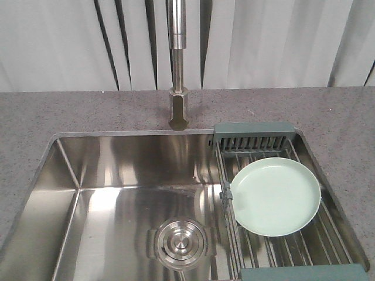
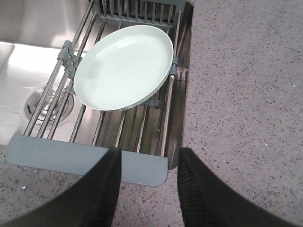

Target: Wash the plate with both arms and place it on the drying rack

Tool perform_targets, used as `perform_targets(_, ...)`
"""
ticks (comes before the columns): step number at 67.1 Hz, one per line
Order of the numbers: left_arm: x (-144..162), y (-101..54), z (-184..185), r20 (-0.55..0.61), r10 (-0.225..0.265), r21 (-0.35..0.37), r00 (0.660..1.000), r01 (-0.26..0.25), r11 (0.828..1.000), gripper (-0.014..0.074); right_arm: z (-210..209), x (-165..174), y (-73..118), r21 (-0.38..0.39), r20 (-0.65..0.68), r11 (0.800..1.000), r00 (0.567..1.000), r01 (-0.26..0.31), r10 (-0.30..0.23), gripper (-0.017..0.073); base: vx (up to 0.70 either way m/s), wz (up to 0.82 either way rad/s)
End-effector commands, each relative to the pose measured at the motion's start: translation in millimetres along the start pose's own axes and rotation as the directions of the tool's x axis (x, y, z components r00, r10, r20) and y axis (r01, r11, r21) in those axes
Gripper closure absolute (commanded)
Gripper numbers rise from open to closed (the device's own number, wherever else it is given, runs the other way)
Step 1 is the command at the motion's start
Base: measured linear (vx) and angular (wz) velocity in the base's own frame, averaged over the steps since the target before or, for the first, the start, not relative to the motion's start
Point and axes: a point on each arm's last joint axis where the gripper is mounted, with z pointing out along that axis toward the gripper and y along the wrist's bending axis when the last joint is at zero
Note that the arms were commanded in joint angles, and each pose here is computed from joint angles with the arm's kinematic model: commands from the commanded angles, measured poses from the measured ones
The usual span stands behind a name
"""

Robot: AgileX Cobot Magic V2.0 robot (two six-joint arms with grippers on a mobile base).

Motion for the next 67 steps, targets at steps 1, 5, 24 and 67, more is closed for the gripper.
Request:
perform_targets(1, -11.5, -0.2, -4.0, 0.076, -0.011, 0.0, 0.997, 0.012, 1.0, 0.06, -3.4, -10.5, -1.6, 0.017, 0.069, 1.0, 0.998, 0.003, -0.004, 0.0275, 0.0, 0.0)
perform_targets(5, -11.5, -0.2, -4.0, 0.076, -0.011, 0.0, 0.997, 0.012, 1.0, 0.06, -3.4, -10.5, -1.6, 0.017, 0.069, 1.0, 0.998, 0.003, -0.004, 0.0275, 0.0, 0.0)
perform_targets(24, -11.1, 1.2, -4.0, 0.072, 0.012, -0.017, 0.997, -0.011, 1.0, 0.06, -3.4, -10.5, -1.6, 0.017, 0.069, 1.0, 0.998, 0.003, -0.004, 0.0275, 0.0, 0.0)
perform_targets(67, 81.5, 15.3, 14.4, 0.491, -0.029, -0.156, 0.871, 0.12, 0.98, 0.06, -3.4, -10.5, -1.6, 0.017, 0.069, 1.0, 0.998, 0.003, -0.004, 0.0275, 0.0, 0.0)
